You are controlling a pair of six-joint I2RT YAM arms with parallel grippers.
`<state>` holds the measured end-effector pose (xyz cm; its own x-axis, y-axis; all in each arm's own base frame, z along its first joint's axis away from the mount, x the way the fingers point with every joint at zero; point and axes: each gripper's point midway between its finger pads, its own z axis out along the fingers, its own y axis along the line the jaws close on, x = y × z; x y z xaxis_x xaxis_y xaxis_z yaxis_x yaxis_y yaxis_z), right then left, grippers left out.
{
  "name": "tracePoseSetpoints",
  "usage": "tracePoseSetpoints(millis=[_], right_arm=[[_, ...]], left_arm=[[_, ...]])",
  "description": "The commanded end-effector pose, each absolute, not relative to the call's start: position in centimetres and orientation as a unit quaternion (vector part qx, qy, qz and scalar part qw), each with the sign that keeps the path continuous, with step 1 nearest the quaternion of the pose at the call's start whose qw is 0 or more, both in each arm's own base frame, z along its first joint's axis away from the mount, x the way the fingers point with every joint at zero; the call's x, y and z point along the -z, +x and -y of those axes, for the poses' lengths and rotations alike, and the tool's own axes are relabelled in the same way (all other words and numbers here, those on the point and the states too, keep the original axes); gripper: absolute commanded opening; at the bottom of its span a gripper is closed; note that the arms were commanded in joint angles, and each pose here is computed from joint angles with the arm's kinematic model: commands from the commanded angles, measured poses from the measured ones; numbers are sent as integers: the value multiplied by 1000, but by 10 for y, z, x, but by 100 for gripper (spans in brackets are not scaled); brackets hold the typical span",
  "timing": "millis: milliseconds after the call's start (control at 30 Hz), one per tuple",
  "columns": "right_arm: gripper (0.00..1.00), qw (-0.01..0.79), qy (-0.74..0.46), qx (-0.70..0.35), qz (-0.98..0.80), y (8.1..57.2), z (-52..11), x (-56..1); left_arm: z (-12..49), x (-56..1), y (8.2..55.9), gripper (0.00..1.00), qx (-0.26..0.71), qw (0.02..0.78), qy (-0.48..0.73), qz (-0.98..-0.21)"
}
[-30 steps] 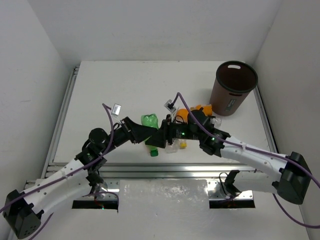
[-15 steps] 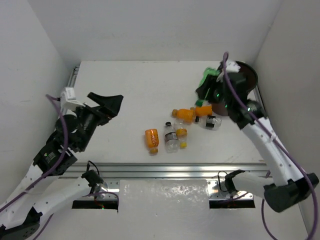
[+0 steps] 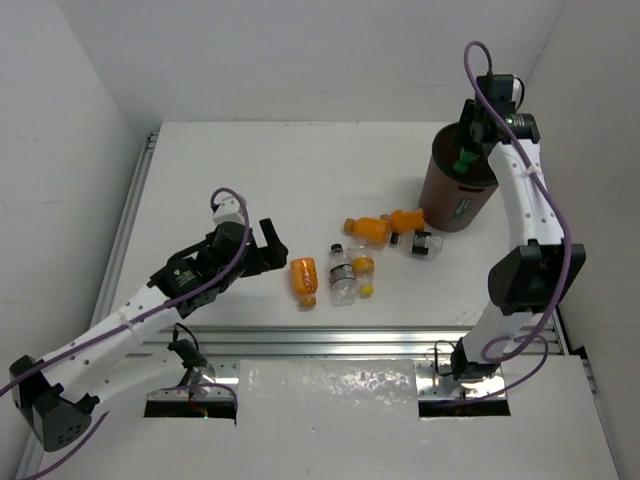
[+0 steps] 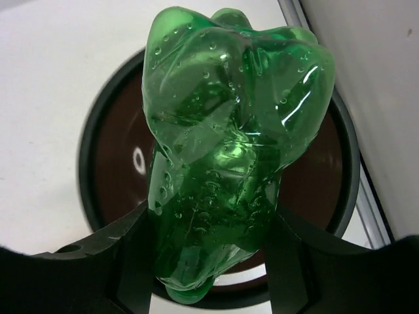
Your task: Put the plastic bottles in the bin
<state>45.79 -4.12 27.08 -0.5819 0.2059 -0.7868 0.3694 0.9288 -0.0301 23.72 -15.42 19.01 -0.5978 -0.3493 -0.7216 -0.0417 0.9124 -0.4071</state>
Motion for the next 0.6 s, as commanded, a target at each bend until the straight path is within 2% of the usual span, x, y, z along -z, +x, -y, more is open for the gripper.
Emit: tracePoseSetpoints(millis=[0, 33, 67, 167, 300, 433, 467, 533, 567], right_arm=[[29, 420, 159, 123, -885, 453, 53, -283], [59, 416, 174, 126, -884, 451, 64, -282], [85, 420, 181, 124, -881, 450, 65, -284], [98, 433, 175, 92, -879, 454, 54, -295], [99, 471, 177, 68, -862, 446, 46, -343], [99, 498, 136, -8, -856, 408, -1, -365], [99, 474, 116, -37, -872, 397, -20, -341], [99, 492, 87, -80, -862, 365, -48, -351], [99, 458, 72, -102, -880, 352, -63, -319]], left_arm=[[169, -193, 239, 99, 203, 435, -83, -873], [172, -187, 242, 99, 198, 429, -81, -878], [173, -183, 243, 99, 195, 424, -80, -881], [182, -170, 245, 99, 192, 404, -81, -890], [186, -153, 248, 99, 172, 393, -108, -897], [201, -137, 251, 99, 166, 380, -113, -903], [207, -133, 250, 99, 160, 380, -109, -905], [218, -123, 252, 99, 143, 373, -105, -911], [218, -120, 255, 99, 131, 375, -112, -911]])
